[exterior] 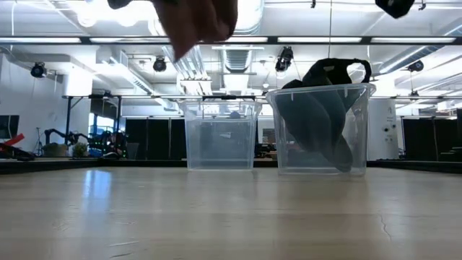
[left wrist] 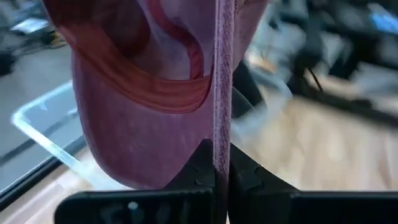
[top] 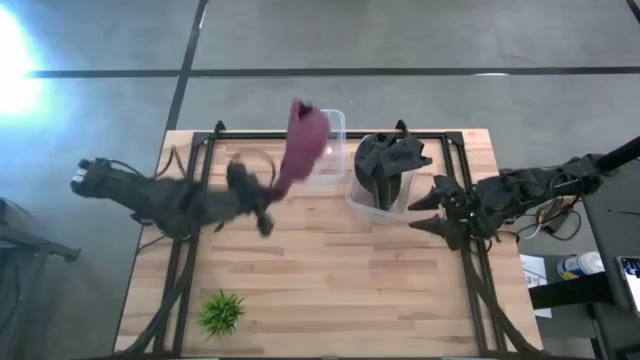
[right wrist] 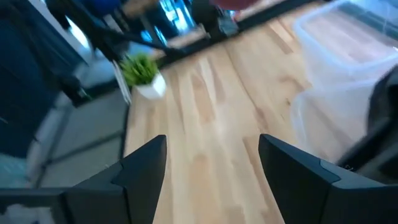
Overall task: Pick & Place hat
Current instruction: Put the red cap into the left transparent bin
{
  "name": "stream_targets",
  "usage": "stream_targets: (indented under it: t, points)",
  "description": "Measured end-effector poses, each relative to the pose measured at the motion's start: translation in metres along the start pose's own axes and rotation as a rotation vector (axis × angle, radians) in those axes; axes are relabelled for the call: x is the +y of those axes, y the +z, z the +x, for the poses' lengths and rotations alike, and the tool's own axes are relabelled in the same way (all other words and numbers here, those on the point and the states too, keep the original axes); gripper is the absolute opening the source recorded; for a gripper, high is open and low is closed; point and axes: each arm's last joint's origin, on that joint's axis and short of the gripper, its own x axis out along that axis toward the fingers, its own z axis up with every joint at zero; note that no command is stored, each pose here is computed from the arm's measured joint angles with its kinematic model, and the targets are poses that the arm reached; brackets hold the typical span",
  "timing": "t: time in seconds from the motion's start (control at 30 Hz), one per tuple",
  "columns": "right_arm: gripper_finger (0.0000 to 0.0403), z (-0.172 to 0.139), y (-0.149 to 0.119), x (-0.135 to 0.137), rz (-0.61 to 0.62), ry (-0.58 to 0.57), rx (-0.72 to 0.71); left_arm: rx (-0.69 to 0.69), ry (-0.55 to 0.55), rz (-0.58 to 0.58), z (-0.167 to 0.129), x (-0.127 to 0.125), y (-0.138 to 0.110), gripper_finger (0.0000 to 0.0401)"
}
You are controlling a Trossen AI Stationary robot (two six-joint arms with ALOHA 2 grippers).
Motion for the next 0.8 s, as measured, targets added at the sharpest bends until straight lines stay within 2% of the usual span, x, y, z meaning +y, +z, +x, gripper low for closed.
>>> stream_targets:
  t: [0.13,0.2,0.27,0.4,0.57,0.8]
  points:
    - [0.0247,0.0,-0.017,-0.012,0.028,0.064,-0.112,-0.15,-0.015,-0.143,0.029,0.023,0.028,0.0006]
    - [0.0245,0.001,-0.028,-0.019,0.046,0.074,-0.119,-0.215,0.026,-0.181,0.046,0.034,0.037,0.0006]
    - [0.0244,0.003,-0.038,-0.025,0.077,0.078,-0.119,-0.223,0.078,-0.187,0.066,0.045,0.038,0.0006]
    - [0.0248,0.005,-0.054,-0.035,0.111,0.108,-0.114,-0.153,0.112,-0.211,0.109,0.062,0.029,0.0006]
    - [0.0251,0.002,-0.064,-0.043,0.091,0.142,-0.169,-0.039,0.17,-0.205,0.152,0.066,0.003,0.0006]
    - [0.0244,-0.008,-0.077,-0.054,0.035,0.203,-0.281,0.055,0.218,-0.241,0.186,0.066,-0.025,0.0006]
